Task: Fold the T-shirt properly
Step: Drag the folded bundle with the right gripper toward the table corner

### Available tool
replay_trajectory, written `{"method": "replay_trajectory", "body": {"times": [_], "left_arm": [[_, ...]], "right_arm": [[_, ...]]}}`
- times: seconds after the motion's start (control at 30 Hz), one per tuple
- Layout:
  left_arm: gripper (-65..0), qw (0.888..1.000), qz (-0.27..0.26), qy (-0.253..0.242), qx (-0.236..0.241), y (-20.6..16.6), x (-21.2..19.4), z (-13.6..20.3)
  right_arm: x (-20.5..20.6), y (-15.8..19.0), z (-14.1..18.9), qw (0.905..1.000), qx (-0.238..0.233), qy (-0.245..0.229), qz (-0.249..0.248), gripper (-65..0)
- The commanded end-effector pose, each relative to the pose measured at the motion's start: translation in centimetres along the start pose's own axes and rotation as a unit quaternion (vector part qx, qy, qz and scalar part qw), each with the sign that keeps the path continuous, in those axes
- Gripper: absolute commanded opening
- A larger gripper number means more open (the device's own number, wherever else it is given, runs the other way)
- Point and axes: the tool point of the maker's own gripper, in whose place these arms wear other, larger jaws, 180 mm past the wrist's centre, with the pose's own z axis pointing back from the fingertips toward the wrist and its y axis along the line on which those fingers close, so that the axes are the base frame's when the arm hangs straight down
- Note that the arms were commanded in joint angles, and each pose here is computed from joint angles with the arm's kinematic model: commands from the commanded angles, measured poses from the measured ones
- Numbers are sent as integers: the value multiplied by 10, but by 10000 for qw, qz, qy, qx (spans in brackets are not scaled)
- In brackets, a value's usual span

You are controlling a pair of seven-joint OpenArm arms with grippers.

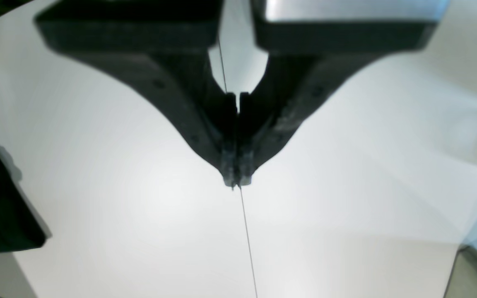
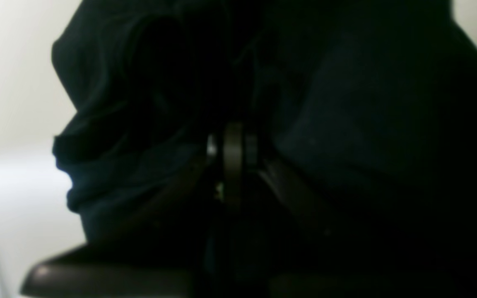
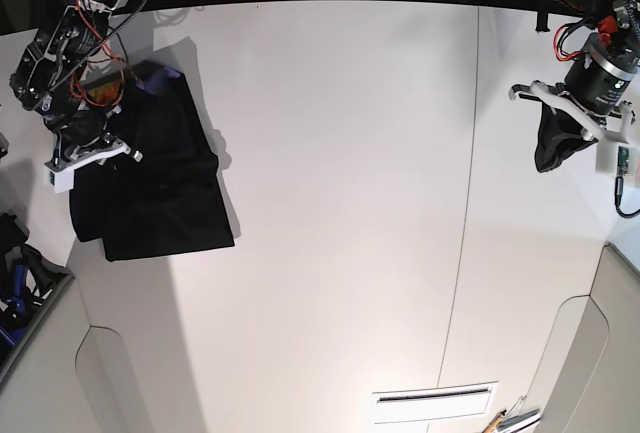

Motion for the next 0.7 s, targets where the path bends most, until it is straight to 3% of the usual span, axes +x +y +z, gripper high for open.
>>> {"method": "replay_trajectory", "body": {"times": [0.0,0.17,0.33,0.53,0.67], "left_arm": [[-650,9997,-73,-219,-95,-4,11,2],[-650,9997,-67,-229,-106,-5,12,3],[-650,9996,-64,-249,-108,-5,13,3],[-650,9994,-63,-337,-107,-5,16,3],[-650,9993,-84,-349,-116,-4,17,3]], "right_arm": [[-15,-25,8,9983,-500,291,11,-650],[-3,-29,19,9986,-525,-29,-27,-650],[50,-3,37,9961,-327,-786,239,-650],[119,41,75,9801,-17,-1869,673,-650],[133,75,105,9650,406,-2289,1215,-650]]}}
